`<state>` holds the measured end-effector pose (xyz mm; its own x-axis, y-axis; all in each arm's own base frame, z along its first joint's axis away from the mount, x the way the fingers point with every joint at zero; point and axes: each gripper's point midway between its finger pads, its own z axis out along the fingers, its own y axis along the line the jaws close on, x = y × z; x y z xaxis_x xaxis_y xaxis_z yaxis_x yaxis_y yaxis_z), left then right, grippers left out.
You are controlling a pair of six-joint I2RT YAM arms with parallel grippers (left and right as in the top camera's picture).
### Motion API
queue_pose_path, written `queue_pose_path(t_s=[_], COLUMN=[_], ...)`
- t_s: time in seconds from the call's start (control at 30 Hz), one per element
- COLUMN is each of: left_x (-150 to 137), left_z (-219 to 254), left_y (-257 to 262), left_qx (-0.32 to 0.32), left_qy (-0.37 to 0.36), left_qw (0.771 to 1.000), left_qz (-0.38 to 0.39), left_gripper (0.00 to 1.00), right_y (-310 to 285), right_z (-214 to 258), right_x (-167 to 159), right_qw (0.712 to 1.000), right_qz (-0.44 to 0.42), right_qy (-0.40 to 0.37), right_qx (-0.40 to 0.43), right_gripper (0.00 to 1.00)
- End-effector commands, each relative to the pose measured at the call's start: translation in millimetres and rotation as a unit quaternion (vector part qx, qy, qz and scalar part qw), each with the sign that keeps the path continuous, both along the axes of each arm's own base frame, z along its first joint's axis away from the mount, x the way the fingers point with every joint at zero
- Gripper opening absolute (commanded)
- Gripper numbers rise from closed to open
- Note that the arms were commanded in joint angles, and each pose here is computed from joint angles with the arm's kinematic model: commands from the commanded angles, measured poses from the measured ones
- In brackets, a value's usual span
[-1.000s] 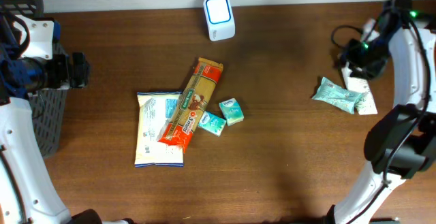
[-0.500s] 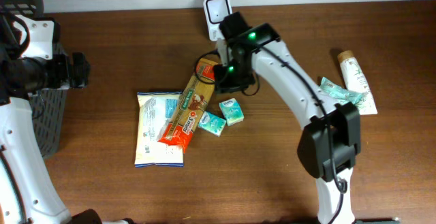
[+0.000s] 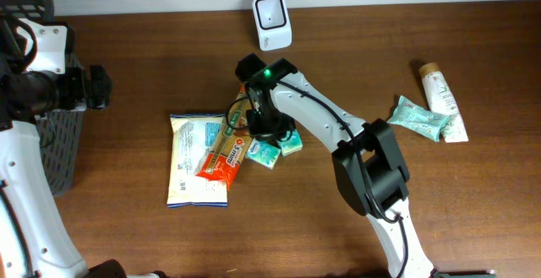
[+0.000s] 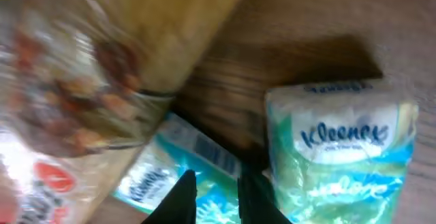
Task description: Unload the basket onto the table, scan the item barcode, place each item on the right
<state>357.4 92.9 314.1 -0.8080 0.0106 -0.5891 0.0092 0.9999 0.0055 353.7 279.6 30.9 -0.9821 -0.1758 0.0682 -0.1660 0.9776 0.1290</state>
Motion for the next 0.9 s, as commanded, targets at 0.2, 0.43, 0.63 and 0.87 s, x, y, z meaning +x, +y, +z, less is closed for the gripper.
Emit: queue_pose_path(t_s=[0.2, 0.43, 0.63, 0.87], left_x=[1, 1, 1, 0], left_z=[0, 0, 0, 0], left_y=[0, 0, 0, 0], left_qx=[-0.001, -0.001, -0.001, -0.001], left_qy=[-0.001, -0.001, -0.001, -0.001], left_qw=[1.0, 1.0, 1.0, 1.0], left_qz=[-0.006, -0.006, -0.006, -0.006], left_gripper=[0.99, 0.99, 0.99, 0.99], right_y=[-61, -81, -54, -66], right_z=[-17, 5, 33, 32], right_x=[8, 26, 26, 26], right_qw=[0.997, 0.999, 0.999, 1.0], right_qz=[-0.027, -0.012, 0.026, 0.022], right_qy=[0.01, -0.001, 0.002, 0.012], right_qx=[-0.067, -0.047, 0.018, 0.012], right_gripper=[0.17, 0.17, 0.17, 0.18])
